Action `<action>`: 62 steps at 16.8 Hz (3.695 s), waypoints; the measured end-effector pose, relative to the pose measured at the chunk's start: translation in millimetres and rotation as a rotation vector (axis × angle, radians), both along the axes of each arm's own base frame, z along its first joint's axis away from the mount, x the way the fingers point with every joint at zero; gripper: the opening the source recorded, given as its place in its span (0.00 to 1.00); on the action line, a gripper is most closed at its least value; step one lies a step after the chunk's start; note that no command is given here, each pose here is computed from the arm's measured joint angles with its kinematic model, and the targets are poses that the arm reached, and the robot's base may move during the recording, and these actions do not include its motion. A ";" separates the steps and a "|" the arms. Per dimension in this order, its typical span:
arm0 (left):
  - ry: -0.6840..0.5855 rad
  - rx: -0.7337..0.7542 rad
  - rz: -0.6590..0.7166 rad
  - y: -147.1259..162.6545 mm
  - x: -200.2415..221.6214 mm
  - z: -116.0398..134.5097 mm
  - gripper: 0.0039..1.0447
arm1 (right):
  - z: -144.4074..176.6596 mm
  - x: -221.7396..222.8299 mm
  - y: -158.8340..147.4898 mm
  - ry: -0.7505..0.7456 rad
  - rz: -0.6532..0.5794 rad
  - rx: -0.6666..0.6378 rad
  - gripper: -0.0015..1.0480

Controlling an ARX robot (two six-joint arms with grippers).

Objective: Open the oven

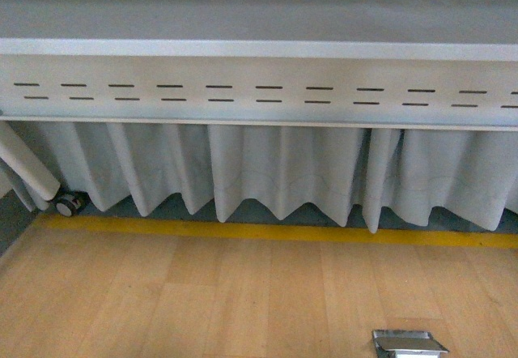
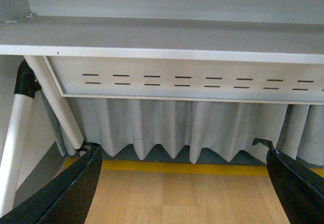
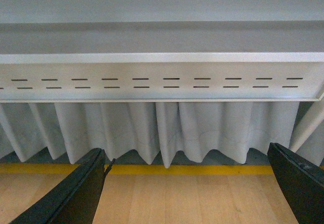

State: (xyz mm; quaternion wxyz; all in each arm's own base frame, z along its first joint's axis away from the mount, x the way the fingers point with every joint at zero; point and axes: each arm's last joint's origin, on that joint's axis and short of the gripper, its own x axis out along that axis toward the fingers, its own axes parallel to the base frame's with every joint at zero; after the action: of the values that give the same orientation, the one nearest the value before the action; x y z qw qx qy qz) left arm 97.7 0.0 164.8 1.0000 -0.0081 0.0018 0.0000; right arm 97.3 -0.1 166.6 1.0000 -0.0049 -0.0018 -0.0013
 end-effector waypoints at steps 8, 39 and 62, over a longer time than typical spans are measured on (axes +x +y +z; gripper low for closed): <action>0.000 0.000 0.000 0.0 0.0 0.0 0.94 | 0.0 0.0 0.0 0.000 0.000 0.000 0.94; 0.000 0.003 0.000 0.0 0.0 0.0 0.94 | 0.0 0.0 0.1 0.000 0.002 0.002 0.94; -0.001 0.002 0.000 0.0 0.0 0.1 0.94 | 0.0 0.0 0.1 0.000 0.002 0.002 0.94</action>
State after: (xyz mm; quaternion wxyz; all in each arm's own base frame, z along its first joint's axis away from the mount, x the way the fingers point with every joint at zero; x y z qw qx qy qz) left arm 97.7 0.0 164.9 1.0000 -0.0070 0.0014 0.0002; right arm 97.3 0.0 166.5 1.0000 -0.0037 -0.0016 -0.0002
